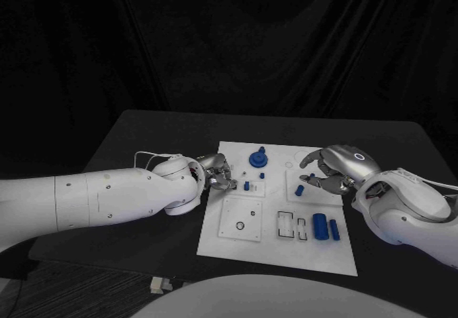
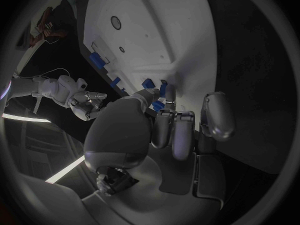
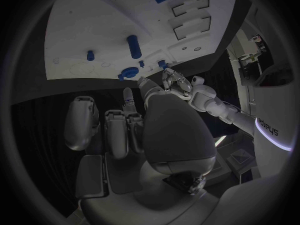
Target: Assemble the parts on the task board
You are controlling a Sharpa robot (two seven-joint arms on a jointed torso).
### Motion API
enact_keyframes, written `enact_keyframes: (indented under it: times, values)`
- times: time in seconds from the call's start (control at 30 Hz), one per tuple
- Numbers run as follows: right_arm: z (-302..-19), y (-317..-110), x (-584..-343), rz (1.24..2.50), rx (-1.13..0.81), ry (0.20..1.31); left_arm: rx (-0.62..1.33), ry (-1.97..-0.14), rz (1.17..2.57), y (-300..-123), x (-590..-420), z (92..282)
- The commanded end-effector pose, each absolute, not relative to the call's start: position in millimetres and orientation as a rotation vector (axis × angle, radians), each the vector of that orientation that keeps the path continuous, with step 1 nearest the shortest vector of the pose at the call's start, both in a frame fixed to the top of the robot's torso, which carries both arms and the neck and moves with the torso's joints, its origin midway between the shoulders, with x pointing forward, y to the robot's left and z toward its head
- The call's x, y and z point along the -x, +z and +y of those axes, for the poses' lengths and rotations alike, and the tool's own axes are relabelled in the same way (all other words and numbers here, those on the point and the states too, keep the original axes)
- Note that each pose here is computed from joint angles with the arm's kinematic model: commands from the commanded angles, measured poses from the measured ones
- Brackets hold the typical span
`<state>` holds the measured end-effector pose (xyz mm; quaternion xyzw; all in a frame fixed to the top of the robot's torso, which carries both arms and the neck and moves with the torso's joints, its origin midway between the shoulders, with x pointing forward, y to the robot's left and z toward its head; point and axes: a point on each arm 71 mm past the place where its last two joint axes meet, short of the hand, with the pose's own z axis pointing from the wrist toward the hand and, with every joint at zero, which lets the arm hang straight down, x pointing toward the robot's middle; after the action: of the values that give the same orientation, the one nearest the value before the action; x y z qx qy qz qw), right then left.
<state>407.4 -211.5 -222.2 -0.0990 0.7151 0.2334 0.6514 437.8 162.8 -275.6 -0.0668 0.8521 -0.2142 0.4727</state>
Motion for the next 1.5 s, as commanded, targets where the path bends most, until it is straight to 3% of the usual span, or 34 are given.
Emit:
enact_keyframes:
  times: [0.03, 1.5]
  values:
    - [-211.3, -221.8, -406.5, 1.612, 0.222, 0.534, 0.144, -0.514, 2.132, -282.7, -433.8, 162.0]
    - [-210.9, -222.6, -407.2, 1.612, 0.23, 0.533, 0.127, -0.481, 2.177, -287.7, -434.3, 164.4]
